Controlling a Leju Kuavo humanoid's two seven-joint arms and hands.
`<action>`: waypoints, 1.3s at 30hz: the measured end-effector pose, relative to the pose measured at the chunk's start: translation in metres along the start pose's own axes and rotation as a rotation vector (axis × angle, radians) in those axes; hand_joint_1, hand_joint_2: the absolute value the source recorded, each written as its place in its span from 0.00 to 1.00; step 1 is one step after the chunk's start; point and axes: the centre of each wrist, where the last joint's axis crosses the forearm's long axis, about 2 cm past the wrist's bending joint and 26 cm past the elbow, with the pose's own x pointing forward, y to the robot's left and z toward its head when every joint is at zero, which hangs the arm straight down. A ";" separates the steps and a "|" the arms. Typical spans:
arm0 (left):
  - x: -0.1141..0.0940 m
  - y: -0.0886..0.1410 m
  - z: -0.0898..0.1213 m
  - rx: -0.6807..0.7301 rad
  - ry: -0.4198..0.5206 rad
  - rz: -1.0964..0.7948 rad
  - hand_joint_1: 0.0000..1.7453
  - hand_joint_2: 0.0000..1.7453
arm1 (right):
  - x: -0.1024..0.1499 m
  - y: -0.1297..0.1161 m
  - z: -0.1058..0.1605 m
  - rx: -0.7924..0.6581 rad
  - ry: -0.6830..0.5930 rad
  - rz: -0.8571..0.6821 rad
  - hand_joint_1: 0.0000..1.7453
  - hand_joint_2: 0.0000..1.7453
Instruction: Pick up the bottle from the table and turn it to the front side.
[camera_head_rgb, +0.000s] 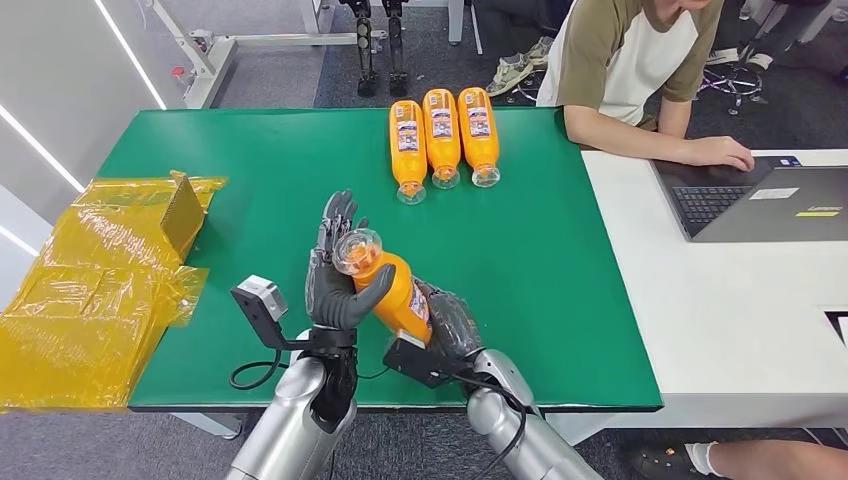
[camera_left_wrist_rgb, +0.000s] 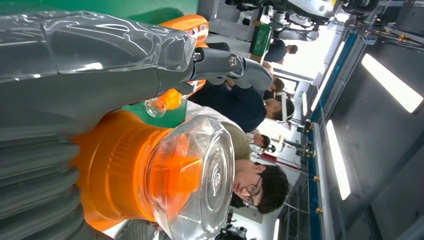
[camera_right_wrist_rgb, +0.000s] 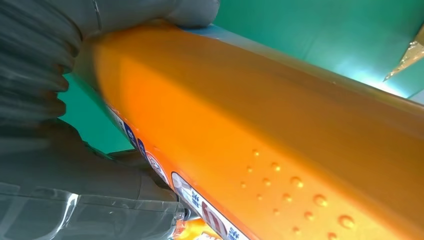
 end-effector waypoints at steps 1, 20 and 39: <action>0.000 0.000 0.000 0.000 0.002 -0.005 0.00 1.00 | 0.000 0.000 0.000 0.001 -0.001 0.002 1.00 1.00; 0.007 -0.003 -0.014 -0.071 -0.013 -0.032 0.99 1.00 | -0.001 -0.022 -0.013 -0.077 -0.061 0.070 1.00 1.00; 0.012 -0.004 -0.025 -0.091 -0.008 -0.029 1.00 1.00 | -0.001 -0.031 -0.019 -0.140 -0.069 0.096 1.00 1.00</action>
